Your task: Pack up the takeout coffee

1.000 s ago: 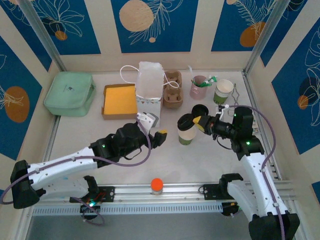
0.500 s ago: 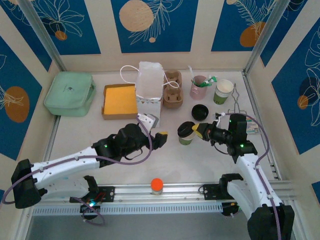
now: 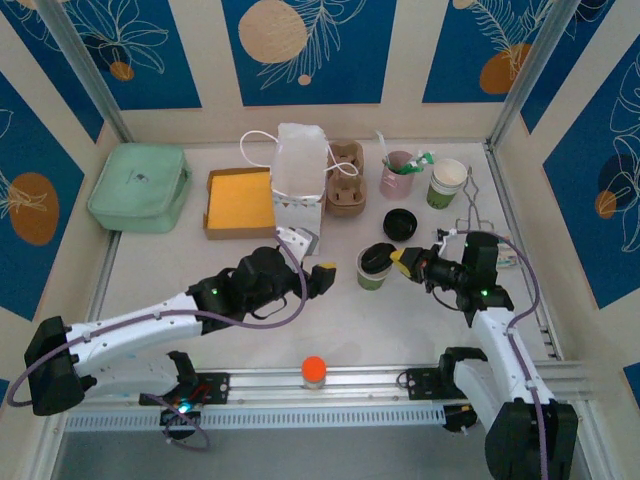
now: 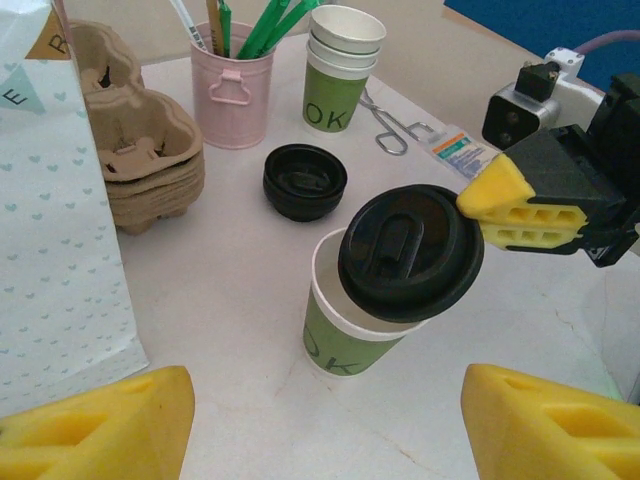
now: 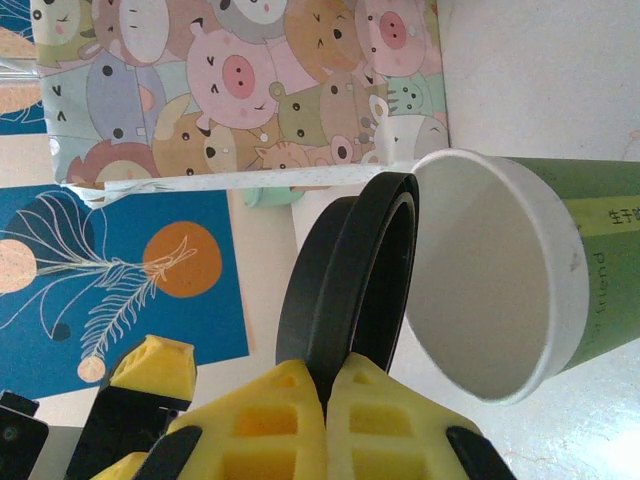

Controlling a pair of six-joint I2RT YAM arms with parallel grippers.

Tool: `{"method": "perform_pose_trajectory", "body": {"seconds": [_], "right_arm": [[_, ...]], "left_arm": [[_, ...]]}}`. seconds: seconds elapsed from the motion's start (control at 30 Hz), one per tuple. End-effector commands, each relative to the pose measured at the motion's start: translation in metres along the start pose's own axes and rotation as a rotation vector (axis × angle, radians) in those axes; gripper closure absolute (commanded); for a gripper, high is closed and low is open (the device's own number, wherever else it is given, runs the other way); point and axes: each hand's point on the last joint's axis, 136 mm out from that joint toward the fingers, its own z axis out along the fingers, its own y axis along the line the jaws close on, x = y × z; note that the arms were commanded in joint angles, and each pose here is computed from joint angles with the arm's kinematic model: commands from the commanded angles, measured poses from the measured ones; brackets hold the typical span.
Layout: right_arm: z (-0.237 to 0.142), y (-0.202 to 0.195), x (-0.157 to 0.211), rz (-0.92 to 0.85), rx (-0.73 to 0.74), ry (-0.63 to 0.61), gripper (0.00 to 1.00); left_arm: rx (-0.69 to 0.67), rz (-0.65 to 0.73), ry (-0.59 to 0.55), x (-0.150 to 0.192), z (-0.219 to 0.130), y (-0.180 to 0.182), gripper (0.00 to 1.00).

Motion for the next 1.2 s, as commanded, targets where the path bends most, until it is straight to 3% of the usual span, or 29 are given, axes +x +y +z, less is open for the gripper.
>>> {"method": "perform_pose_trajectory", "body": {"seconds": [0.0,0.6,1.17], "right_arm": [[0.002,-0.005,0.005,-0.018,-0.007,0.028,1.0],[0.004,-0.038,0.007,-0.003,0.091,0.017,0.97],[0.001,-0.052,0.009,-0.01,0.154,0.009,0.87]], "left_arm": [[-0.005,-0.003,-0.011,-0.003,0.002,0.003,0.29],[-0.008,-0.005,-0.005,0.0,0.003,0.005,0.29],[-0.009,-0.006,-0.001,0.003,0.004,0.006,0.29]]}}
